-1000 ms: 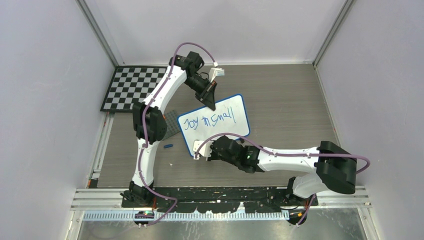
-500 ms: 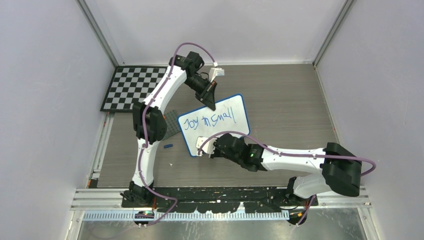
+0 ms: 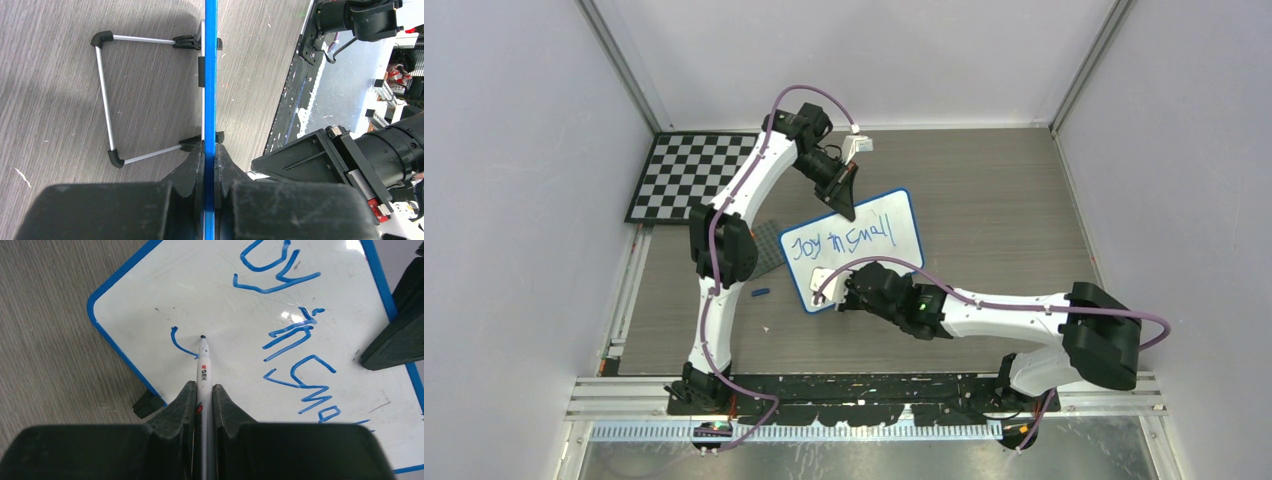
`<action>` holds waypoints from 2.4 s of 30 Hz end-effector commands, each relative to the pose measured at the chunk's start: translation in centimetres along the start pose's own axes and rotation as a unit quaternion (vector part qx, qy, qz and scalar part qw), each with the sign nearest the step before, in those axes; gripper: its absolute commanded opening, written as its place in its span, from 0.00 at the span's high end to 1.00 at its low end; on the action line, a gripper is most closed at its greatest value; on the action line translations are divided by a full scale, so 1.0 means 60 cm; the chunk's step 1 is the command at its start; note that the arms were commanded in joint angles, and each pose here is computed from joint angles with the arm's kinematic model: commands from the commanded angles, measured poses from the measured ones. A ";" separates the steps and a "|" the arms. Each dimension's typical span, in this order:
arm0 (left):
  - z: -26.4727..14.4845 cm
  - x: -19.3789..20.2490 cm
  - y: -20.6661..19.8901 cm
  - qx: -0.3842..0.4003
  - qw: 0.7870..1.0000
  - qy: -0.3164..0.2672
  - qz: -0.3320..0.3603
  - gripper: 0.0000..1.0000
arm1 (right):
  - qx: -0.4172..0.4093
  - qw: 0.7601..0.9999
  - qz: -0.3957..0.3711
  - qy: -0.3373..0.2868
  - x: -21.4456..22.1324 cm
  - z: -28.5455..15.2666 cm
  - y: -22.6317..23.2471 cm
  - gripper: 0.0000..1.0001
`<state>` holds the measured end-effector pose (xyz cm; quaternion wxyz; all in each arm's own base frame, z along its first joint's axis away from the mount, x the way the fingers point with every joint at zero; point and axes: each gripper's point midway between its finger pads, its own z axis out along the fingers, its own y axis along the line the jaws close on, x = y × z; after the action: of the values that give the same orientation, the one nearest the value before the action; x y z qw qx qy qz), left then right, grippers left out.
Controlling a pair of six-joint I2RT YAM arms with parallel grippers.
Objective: Write a sentence on the whiteboard
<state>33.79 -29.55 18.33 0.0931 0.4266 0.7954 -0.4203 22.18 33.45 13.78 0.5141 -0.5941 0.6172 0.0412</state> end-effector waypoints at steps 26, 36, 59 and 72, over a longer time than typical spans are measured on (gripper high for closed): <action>0.054 0.055 0.008 0.002 0.996 0.076 -0.036 1.00 | -0.049 0.999 -0.004 0.019 0.030 -0.004 0.045 1.00; 0.054 0.057 0.007 0.003 0.996 0.076 -0.037 1.00 | -0.015 1.000 -0.006 0.014 0.015 -0.019 0.011 1.00; 0.061 0.055 0.005 0.005 0.996 0.078 -0.036 1.00 | 0.073 0.997 0.009 -0.010 -0.026 -0.021 -0.064 1.00; 0.059 0.058 0.003 0.006 0.996 0.080 -0.035 1.00 | 0.034 0.999 0.003 0.012 0.009 -0.015 -0.027 1.00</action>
<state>33.81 -29.61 18.24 0.0932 0.4262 0.7955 -0.4206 23.21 31.79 14.26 0.5190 -0.5797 0.6282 0.0011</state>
